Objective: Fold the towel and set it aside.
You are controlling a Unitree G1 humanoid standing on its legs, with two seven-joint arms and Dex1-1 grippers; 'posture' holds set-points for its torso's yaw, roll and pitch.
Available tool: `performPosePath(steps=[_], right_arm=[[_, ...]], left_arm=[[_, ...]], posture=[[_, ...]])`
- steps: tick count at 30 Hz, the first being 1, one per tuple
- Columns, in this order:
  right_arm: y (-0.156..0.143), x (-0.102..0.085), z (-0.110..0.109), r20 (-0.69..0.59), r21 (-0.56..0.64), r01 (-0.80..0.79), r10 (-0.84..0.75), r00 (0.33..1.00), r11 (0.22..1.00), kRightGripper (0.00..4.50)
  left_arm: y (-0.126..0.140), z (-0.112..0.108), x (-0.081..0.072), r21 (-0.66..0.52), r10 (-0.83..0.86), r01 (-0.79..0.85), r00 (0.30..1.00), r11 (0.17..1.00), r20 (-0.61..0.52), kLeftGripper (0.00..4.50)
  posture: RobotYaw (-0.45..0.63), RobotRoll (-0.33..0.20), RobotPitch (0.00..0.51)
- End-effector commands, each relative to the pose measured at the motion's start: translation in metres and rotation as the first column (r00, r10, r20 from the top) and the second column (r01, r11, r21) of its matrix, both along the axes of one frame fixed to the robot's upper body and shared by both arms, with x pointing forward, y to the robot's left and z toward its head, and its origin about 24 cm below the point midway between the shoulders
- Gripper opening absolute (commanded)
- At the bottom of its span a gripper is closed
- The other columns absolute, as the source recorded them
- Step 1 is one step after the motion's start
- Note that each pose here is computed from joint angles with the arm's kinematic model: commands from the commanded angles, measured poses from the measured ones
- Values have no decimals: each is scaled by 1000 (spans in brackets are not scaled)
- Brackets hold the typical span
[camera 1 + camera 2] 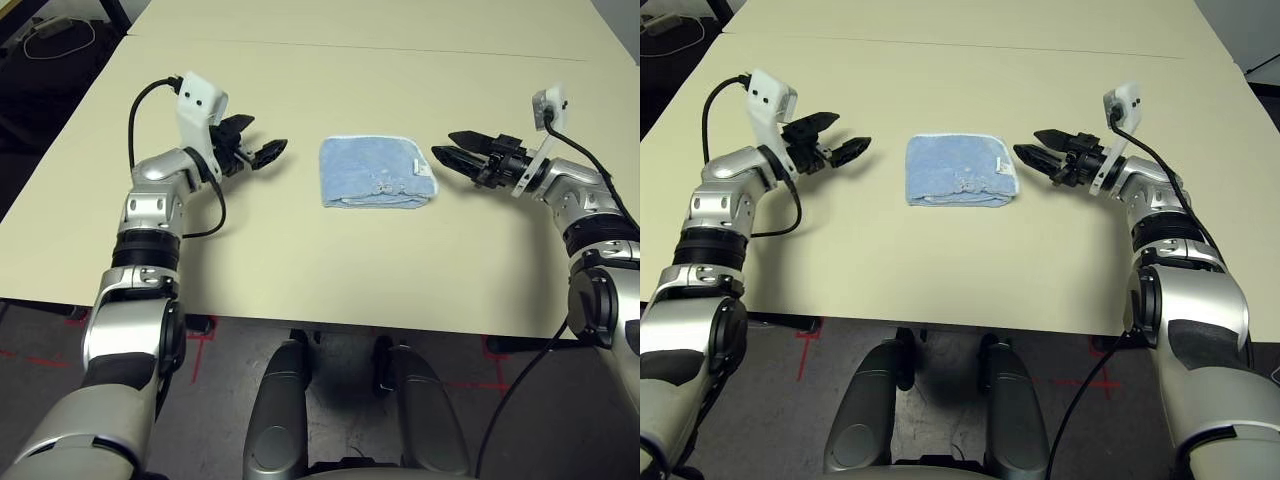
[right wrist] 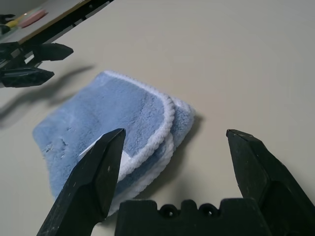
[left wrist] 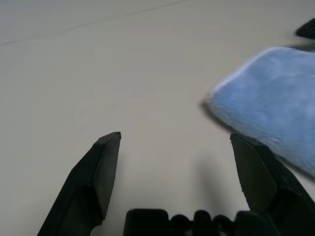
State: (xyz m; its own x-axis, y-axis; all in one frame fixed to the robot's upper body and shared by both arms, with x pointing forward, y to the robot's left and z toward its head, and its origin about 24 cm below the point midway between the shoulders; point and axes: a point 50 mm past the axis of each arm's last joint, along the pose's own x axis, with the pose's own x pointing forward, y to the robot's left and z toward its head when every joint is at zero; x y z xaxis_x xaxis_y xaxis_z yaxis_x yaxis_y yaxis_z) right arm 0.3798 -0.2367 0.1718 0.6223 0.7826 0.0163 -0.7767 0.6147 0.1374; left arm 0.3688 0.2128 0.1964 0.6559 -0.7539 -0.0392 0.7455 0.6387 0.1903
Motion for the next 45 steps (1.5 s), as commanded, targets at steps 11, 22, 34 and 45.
performPosePath(steps=[11, 22, 34, 45], right_arm=[[11, 0, -7, -229, 141, -42, 73, 971, 989, 4471], [32, 1, -14, -408, 213, -42, 128, 904, 976, 4471], [45, -1, -16, -469, 272, -90, 213, 857, 958, 4471], [40, -1, -16, -453, 280, -71, 196, 870, 958, 836]], left_arm=[[-15, 4, -28, 85, -285, 282, 958, 956, 27, 4500], [-16, -1, -40, 140, -325, 318, 945, 938, 32, 4500], [-15, 0, -42, 160, -325, 319, 945, 934, 16, 4500], [-15, -2, -42, 168, -331, 327, 944, 930, -8, 4500]], posture=[[43, 0, 264], [71, 0, 265], [75, 0, 263], [62, 0, 259]])
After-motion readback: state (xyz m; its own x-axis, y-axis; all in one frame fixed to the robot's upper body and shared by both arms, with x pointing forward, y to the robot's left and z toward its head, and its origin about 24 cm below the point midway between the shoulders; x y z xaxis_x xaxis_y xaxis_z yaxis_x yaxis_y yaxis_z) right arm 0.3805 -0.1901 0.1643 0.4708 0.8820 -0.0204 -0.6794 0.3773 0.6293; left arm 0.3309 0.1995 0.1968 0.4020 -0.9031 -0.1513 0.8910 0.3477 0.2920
